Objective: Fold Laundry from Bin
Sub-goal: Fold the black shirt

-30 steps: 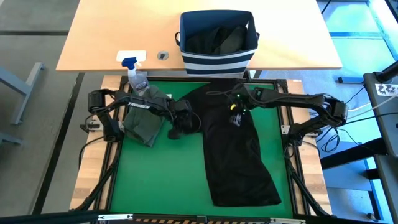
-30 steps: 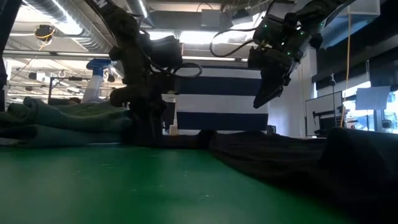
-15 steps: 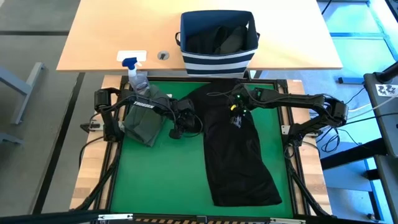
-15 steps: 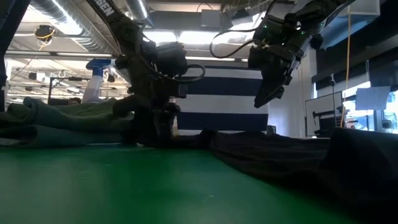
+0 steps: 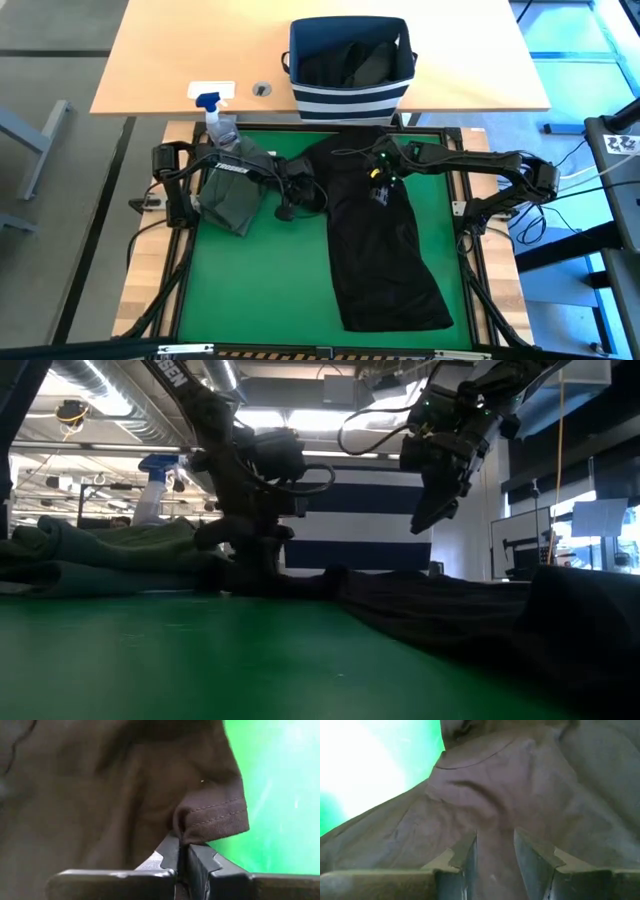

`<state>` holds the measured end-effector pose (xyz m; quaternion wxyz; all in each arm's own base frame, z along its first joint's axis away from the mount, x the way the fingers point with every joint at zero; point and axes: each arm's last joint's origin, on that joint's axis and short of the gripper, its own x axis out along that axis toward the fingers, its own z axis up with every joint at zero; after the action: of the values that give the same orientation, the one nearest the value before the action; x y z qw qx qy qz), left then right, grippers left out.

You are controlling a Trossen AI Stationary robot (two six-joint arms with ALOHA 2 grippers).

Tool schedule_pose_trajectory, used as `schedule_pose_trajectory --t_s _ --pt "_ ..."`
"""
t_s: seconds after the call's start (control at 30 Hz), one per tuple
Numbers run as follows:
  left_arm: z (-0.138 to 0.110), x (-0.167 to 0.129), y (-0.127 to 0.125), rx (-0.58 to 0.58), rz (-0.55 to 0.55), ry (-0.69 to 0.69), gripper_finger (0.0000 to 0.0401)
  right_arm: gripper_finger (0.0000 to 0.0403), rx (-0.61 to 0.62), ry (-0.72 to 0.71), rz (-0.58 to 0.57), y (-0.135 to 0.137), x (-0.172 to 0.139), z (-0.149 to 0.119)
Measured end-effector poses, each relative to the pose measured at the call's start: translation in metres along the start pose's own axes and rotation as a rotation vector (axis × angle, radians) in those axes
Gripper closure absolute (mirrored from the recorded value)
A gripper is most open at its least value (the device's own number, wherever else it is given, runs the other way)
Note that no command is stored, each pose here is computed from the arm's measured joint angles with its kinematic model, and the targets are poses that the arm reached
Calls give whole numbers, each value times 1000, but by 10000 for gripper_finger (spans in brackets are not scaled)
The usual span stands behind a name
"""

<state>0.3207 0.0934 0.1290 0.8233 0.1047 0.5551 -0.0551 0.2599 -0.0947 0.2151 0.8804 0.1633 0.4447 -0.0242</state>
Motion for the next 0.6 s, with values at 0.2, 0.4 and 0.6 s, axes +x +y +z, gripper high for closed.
schedule_pose_trajectory --t_s 0.2,0.4,0.6 --pt "18 -46 6 -22 38 -61 396 272 -75 -99 42 19 7 11" --pt "20 -56 11 -89 8 -106 394 268 -64 -220 34 42 24 23" --pt "22 -57 14 -115 9 -141 394 212 -12 -207 -4 58 56 20"
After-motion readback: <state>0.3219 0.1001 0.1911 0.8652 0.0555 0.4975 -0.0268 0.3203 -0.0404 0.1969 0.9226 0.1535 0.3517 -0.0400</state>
